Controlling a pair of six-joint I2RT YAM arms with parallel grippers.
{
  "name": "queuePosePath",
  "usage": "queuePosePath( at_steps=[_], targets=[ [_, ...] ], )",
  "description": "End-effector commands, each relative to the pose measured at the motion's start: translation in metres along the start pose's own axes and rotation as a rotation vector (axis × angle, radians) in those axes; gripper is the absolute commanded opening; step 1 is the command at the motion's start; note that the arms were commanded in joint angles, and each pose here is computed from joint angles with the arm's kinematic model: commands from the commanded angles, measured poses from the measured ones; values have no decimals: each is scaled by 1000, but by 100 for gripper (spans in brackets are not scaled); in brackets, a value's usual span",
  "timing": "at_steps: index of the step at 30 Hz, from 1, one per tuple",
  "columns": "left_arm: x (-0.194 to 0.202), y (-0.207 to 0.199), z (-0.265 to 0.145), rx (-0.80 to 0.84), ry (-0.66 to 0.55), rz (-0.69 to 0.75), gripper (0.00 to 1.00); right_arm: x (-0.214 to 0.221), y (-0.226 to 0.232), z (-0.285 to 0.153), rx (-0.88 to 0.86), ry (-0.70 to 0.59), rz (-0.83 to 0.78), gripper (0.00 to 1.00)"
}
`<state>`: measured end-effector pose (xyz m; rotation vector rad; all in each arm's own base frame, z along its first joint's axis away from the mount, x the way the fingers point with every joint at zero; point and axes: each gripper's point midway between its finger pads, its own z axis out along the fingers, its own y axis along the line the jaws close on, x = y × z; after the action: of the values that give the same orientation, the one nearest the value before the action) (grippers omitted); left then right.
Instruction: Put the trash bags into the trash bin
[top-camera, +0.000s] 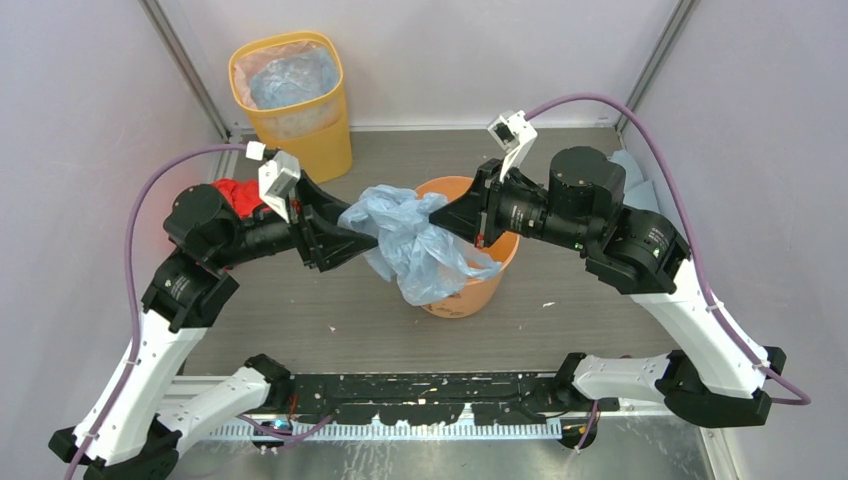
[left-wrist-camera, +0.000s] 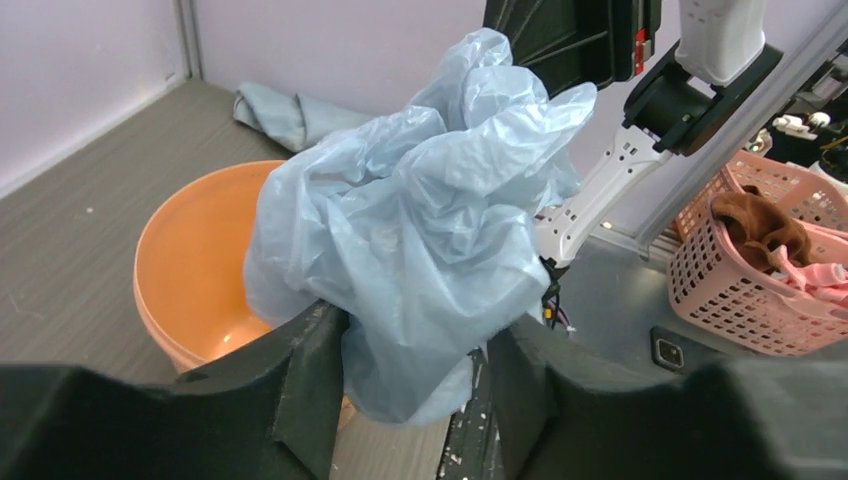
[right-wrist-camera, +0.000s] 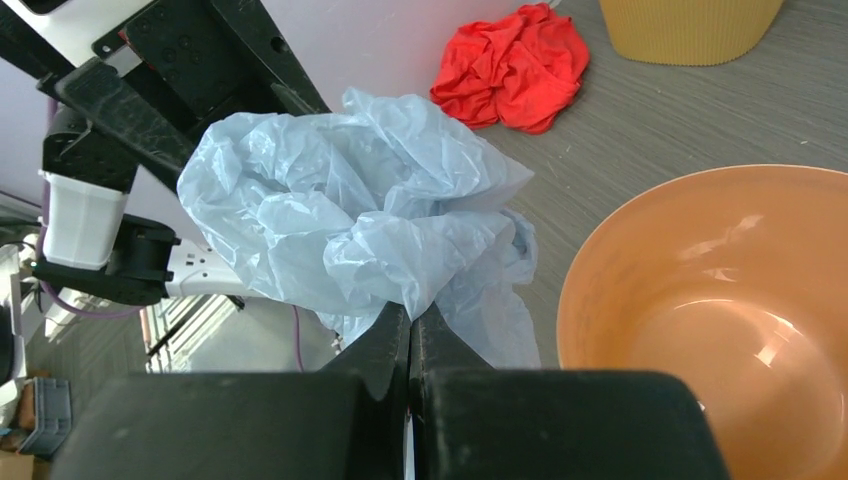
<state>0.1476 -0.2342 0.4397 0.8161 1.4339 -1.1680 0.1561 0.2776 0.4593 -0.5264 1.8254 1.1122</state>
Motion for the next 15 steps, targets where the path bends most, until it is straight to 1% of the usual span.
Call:
queuePosePath(
  at_steps=[1, 2, 3, 4, 7, 8, 9, 10, 12, 13, 14, 15],
  targets=[
    [-9, -4, 7, 60, -27, 25, 41, -23, 24, -15, -87, -76, -5, 1],
    [-8, -3, 8, 56, -26, 23, 22, -23, 23, -16, -86, -75, -4, 1],
    [-7, -1, 9, 49, -25, 20, 8, -23, 24, -17, -86, -76, -6, 1],
    [-7, 0, 9, 40, -28, 18, 1, -23, 23, -17, -83, -75, -5, 1],
    [-10, 1, 8, 28, -41, 24, 0, -22, 20, -21, -67, -73, -9, 1],
    [-11, 3, 7, 13, -45, 24, 0, -22, 18, -23, -50, -75, -11, 2],
    [-13, 5, 6, -9, -44, 23, 0, -23, 13, -25, -26, -79, -13, 10],
    [-14, 8, 5, -31, -40, 22, 0, -24, 7, -28, 10, -87, -17, 23],
    [-17, 13, 2, -75, -29, 16, 0, -25, -6, -35, 85, -104, -31, 38],
    [-18, 15, 1, -97, -26, 12, 0, -28, -17, -39, 142, -122, -39, 49],
    [-21, 16, 0, -111, -25, 9, 0, -28, -25, -44, 185, -133, -47, 55],
    [-24, 16, 0, -120, -27, 8, 0, -29, -33, -48, 229, -142, -58, 56]
  ],
)
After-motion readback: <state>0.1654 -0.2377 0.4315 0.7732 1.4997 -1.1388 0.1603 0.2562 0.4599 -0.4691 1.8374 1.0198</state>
